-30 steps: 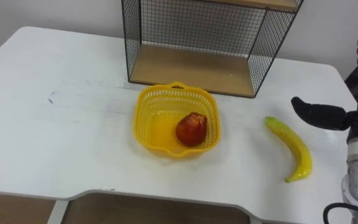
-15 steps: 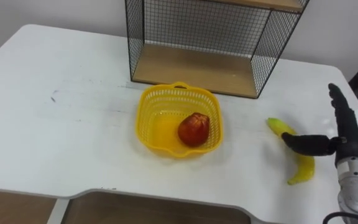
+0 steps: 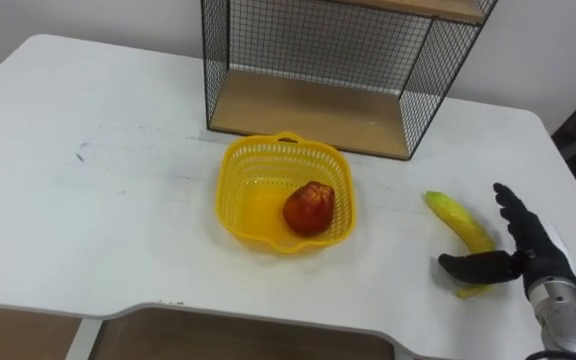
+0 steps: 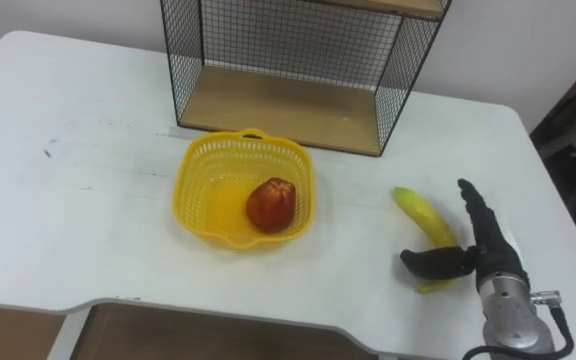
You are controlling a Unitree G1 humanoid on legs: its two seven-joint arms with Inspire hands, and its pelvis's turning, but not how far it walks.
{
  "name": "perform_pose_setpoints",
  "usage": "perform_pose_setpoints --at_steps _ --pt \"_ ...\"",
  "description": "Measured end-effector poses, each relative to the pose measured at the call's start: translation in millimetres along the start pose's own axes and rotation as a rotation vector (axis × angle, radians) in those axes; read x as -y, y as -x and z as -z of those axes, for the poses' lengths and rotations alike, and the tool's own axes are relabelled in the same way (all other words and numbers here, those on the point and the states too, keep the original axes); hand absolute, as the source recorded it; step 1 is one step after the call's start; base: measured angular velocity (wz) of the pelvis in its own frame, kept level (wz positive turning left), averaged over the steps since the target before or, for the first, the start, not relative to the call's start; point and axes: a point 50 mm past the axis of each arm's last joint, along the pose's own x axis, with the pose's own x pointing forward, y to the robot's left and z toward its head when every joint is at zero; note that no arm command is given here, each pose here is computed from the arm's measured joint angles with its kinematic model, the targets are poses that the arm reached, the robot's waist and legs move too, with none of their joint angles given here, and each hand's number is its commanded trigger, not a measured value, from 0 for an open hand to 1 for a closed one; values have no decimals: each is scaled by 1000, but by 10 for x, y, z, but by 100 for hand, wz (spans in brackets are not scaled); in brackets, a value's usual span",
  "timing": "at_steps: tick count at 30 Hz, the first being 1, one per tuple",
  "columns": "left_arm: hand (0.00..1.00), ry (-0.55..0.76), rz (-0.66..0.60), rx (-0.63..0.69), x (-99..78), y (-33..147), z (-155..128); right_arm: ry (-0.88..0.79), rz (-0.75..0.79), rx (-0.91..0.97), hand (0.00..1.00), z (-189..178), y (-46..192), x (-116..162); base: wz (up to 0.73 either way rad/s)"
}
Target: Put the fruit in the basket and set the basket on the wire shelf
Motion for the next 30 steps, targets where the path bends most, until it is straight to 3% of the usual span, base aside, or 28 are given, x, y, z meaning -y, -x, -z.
perform_pose_setpoints --at_steps 11,25,26,28,30 --pt "0 18 30 -47 -40 4 31 71 -124 -67 0 63 3 -63 4" --pt "0 41 -11 1 -150 18 -100 157 -195 -110 0 55 -22 -7 2" --pt "0 42 -14 1 -155 18 -99 156 -199 -113 54 60 -22 -10 0" --pt "0 42 -18 1 -157 18 -102 156 -200 -114 100 61 -21 -10 0" --pt "0 42 -22 2 -159 18 -104 159 -192 -114 100 59 -25 0 0"
